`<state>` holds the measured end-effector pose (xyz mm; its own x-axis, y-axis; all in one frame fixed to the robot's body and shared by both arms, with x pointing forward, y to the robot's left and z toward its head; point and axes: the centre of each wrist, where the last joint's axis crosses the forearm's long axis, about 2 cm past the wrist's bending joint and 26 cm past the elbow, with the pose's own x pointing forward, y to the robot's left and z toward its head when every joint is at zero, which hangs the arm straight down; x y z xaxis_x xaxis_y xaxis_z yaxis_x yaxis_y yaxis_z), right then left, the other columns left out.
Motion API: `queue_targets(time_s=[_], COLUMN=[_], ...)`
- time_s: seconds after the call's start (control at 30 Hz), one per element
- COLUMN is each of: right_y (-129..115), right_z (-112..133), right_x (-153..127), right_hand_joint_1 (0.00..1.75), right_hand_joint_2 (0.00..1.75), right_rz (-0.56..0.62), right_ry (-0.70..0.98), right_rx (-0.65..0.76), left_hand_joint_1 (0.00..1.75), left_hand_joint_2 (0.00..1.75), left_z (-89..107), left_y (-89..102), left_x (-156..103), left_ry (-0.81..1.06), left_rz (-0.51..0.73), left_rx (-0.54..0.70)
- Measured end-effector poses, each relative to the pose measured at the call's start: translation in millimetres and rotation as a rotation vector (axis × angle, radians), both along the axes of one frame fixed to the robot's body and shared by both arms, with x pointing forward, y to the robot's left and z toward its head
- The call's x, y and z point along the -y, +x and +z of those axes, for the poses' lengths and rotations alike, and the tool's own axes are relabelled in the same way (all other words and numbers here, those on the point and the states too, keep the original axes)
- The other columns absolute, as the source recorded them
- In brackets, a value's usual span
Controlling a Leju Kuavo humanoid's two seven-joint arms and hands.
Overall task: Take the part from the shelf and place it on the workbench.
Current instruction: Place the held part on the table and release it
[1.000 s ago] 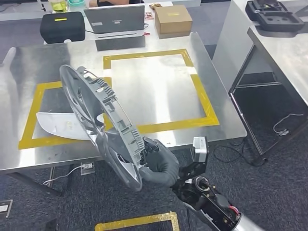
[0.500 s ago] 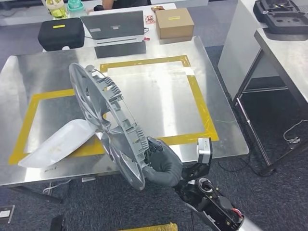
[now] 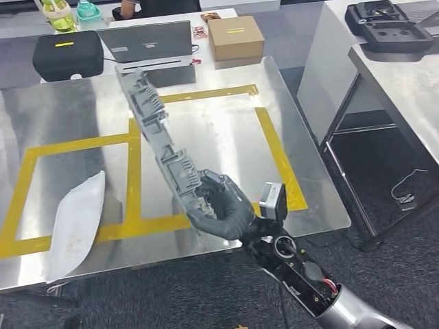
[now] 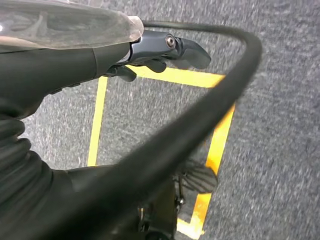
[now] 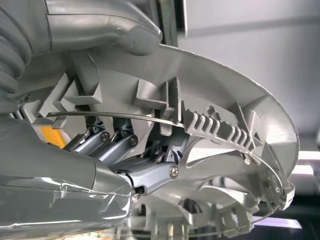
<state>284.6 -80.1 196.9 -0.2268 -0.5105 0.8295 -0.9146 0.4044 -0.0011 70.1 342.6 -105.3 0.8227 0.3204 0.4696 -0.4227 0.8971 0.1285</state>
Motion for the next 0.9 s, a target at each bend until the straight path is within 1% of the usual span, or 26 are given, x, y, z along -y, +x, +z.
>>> queue_targets(time_s=[0.07, 0.13, 0.2, 0.3, 0.37, 0.5, 0.63, 0.7, 0.77, 0.9], right_y=[16.3, 31.9, 38.8, 49.3, 55.9, 62.9, 70.1, 74.4, 76.8, 74.6], right_z=[15.0, 30.6, 36.4, 47.2, 54.7, 56.6, 45.7, 36.6, 23.9, -10.0], right_x=[5.0, 10.5, 13.2, 16.0, 16.0, 12.8, 2.4, -4.5, -11.3, -20.3], right_hand_joint_1=[1.61, 1.61, 1.61, 1.61, 1.61, 1.61, 1.61, 1.61, 1.61, 1.61], right_hand_joint_2=[1.75, 1.75, 1.75, 1.75, 1.75, 1.75, 1.75, 1.75, 1.75, 1.75], right_rz=[-0.12, -0.266, -0.415, -0.654, -0.745, -0.816, -0.907, -0.94, -0.949, -0.881], right_ry=[-0.005, -0.028, -0.116, -0.293, -0.363, -0.457, -0.675, -0.801, -0.934, -1.162], right_rx=[0.073, 0.162, 0.25, 0.433, 0.529, 0.609, 0.75, 0.828, 0.89, 0.941], left_hand_joint_1=[0.0, 0.0, 0.0, 0.0, 0.0, 0.0, 0.0, 0.0, 0.0, 0.0], left_hand_joint_2=[1.75, 1.75, 1.75, 1.75, 1.75, 1.75, 1.75, 1.75, 1.75, 1.75], left_z=[0.0, 0.0, 0.0, -0.1, -0.1, 0.1, 0.5, 0.6, 0.5, 0.5], left_y=[0.2, 0.6, 0.7, 0.8, 1.0, 1.1, 3.6, 4.1, 4.0, 3.9], left_x=[0.4, 0.7, 0.9, 2.0, 2.4, 0.9, 1.3, 1.3, 1.4, 1.6], left_ry=[0.001, 0.002, 0.002, -0.003, -0.005, -0.002, -0.002, -0.002, -0.001, -0.004], left_rz=[-0.007, -0.014, -0.019, -0.026, -0.028, -0.033, -0.044, -0.047, -0.047, -0.05], left_rx=[0.005, 0.009, 0.01, 0.011, 0.012, 0.013, 0.018, 0.018, 0.018, 0.019])
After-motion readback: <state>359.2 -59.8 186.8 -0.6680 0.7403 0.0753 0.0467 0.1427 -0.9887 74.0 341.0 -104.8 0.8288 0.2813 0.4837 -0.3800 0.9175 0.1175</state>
